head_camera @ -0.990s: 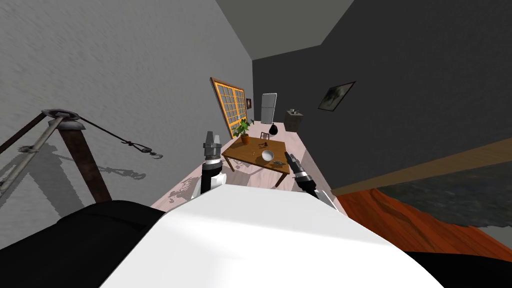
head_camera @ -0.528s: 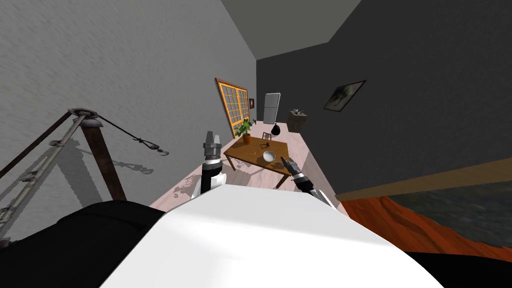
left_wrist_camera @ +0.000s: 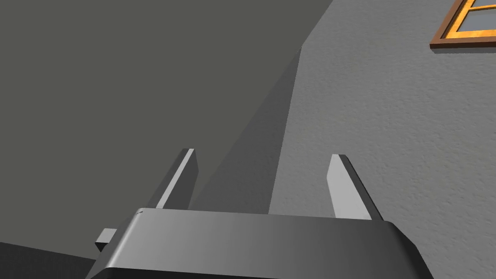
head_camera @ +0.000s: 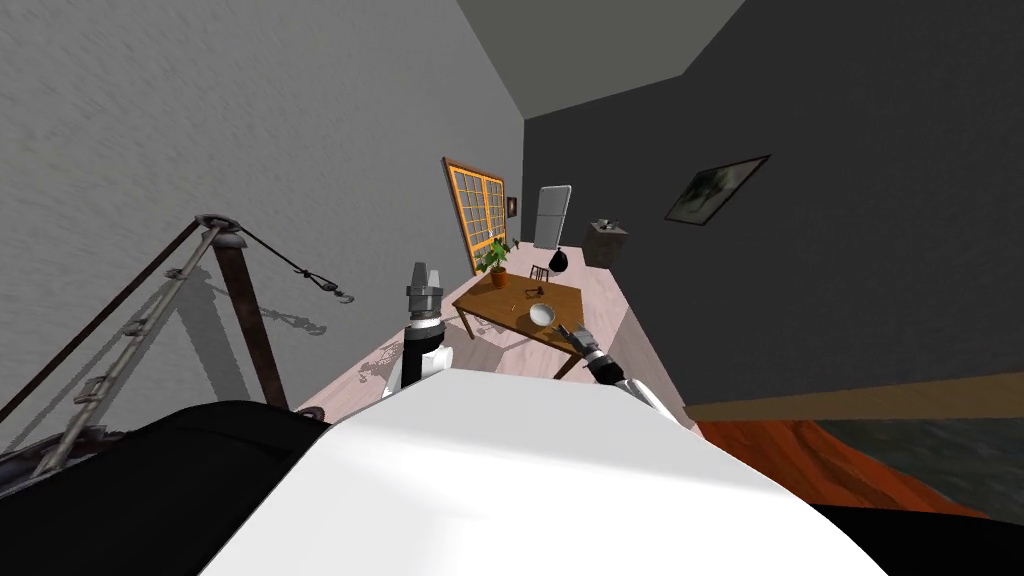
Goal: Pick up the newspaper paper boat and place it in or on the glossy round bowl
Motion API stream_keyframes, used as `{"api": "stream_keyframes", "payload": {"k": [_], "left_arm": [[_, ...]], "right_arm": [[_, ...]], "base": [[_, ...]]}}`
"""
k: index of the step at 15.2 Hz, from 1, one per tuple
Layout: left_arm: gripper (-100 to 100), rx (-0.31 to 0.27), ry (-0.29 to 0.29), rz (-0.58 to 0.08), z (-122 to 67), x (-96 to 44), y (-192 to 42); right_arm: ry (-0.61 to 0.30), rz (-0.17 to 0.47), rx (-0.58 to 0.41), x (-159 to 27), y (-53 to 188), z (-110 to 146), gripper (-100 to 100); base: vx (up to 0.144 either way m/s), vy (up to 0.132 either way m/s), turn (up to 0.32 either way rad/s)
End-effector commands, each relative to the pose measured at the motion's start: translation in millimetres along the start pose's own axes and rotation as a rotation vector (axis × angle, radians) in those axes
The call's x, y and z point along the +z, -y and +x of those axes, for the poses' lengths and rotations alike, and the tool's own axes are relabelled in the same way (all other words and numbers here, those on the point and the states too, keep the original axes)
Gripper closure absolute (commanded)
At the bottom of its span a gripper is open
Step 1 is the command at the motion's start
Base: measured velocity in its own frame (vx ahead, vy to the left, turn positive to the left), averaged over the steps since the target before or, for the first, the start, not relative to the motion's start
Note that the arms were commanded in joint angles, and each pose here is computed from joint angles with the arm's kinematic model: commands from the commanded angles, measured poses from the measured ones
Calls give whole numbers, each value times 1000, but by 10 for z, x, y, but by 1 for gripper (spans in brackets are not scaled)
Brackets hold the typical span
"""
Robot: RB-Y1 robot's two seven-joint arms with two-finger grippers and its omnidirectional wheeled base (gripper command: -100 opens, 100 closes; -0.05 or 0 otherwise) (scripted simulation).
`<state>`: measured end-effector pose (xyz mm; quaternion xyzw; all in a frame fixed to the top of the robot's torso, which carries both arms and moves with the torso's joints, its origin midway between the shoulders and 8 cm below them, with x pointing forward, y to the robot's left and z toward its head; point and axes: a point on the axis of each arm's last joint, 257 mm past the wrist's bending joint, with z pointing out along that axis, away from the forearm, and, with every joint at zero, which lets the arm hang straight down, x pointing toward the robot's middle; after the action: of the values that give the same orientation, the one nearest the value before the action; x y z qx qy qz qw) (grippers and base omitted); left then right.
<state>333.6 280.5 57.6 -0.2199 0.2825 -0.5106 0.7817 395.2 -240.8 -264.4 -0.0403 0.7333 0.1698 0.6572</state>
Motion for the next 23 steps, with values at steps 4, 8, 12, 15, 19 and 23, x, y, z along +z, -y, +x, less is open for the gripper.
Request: {"api": "stream_keyframes", "payload": {"k": [4, 8, 12, 15, 19, 23], "left_arm": [[0, 0, 0, 0, 0, 0, 0], [0, 0, 0, 0, 0, 0, 0], [0, 0, 0, 0, 0, 0, 0], [0, 0, 0, 0, 0, 0, 0], [0, 0, 0, 0, 0, 0, 0], [0, 0, 0, 0, 0, 0, 0]], "right_arm": [[-128, 16, -161, -37, 204, 470, -100], [-218, 21, -274, -100, 369, 786, -100], [-303, 24, -376, -186, 550, 1073, -100], [-384, 24, -473, -291, 741, 1328, -100], [-489, 18, -608, -456, 1019, 1626, -100], [-556, 15, -687, -585, 1212, 1796, -100]], "base": [[17, -36, 141], [16, -44, 162], [19, -47, 167], [12, -64, 223], [16, -78, 240], [11, -58, 181]]}}
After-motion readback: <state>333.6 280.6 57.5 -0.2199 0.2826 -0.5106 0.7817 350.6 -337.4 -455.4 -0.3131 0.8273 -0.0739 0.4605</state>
